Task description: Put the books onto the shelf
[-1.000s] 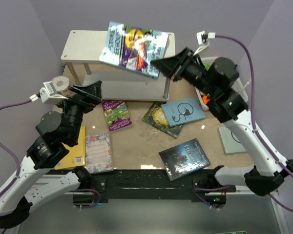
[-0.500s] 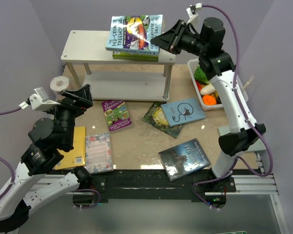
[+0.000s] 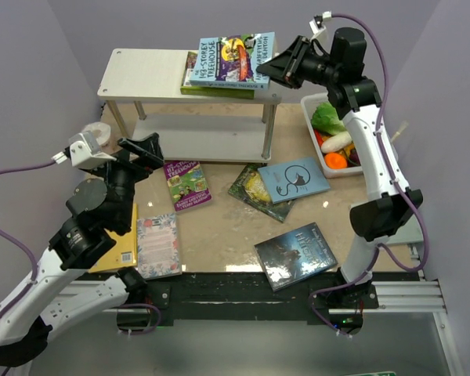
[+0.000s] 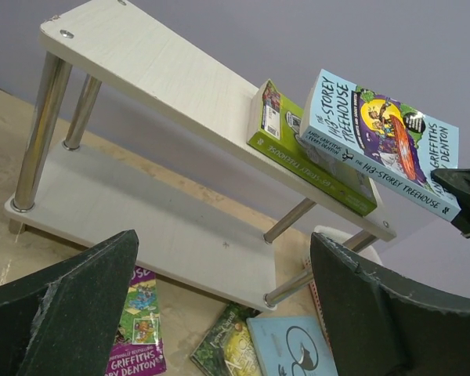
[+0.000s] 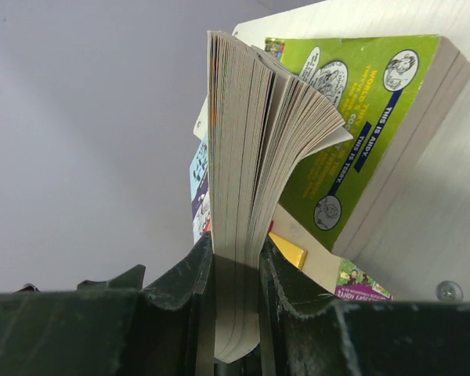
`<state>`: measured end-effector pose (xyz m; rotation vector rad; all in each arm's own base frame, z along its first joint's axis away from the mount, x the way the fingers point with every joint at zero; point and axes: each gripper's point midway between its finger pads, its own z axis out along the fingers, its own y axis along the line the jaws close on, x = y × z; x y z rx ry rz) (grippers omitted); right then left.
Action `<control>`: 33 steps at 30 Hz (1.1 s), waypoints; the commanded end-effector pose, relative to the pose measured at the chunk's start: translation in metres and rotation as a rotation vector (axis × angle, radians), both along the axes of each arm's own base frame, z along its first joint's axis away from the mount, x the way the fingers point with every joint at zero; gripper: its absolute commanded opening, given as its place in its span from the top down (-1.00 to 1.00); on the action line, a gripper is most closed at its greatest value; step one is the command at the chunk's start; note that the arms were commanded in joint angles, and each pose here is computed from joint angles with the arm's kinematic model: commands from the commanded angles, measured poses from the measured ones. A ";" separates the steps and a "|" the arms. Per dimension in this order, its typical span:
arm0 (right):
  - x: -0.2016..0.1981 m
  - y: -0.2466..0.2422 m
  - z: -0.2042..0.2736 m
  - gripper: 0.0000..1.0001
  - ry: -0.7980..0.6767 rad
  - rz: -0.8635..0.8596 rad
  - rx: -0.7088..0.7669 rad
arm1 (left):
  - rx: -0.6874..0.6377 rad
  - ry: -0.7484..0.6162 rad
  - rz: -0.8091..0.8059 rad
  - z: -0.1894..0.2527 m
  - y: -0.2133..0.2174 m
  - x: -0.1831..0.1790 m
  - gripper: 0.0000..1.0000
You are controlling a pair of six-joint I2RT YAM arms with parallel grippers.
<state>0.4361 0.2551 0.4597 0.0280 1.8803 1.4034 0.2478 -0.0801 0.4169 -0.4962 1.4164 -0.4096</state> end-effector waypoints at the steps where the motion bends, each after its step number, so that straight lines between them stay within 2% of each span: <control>1: -0.015 0.001 0.043 1.00 -0.118 0.063 0.059 | -0.008 -0.030 0.003 0.009 -0.004 0.005 -0.93; 13: 0.022 0.000 0.011 1.00 -0.042 0.013 0.035 | 0.006 -0.025 0.004 0.006 -0.006 0.007 -0.94; 18: 0.028 0.001 0.010 0.91 -0.042 0.009 0.032 | 0.005 -0.022 -0.001 0.004 -0.008 0.009 -0.94; 19: 0.029 0.001 0.011 0.86 -0.044 0.008 0.030 | 0.006 -0.021 -0.003 0.003 -0.009 0.009 -0.95; 20: 0.029 0.001 0.010 0.68 -0.044 0.009 0.028 | 0.008 -0.019 -0.004 0.001 -0.010 0.009 -0.95; 22: 0.030 0.001 0.008 0.50 -0.040 0.010 0.025 | 0.008 -0.018 -0.010 0.001 -0.011 0.010 -0.95; 23: 0.030 0.000 0.007 0.21 -0.037 0.005 0.020 | 0.009 -0.019 -0.010 0.001 -0.011 0.010 -0.95; 27: 0.030 -0.005 -0.001 -0.16 -0.015 -0.004 0.004 | 0.012 -0.019 -0.012 0.001 -0.012 0.010 -0.95; 33: 0.037 -0.022 -0.016 -0.33 0.016 -0.071 -0.060 | 0.016 -0.016 -0.018 0.000 -0.014 0.011 -0.96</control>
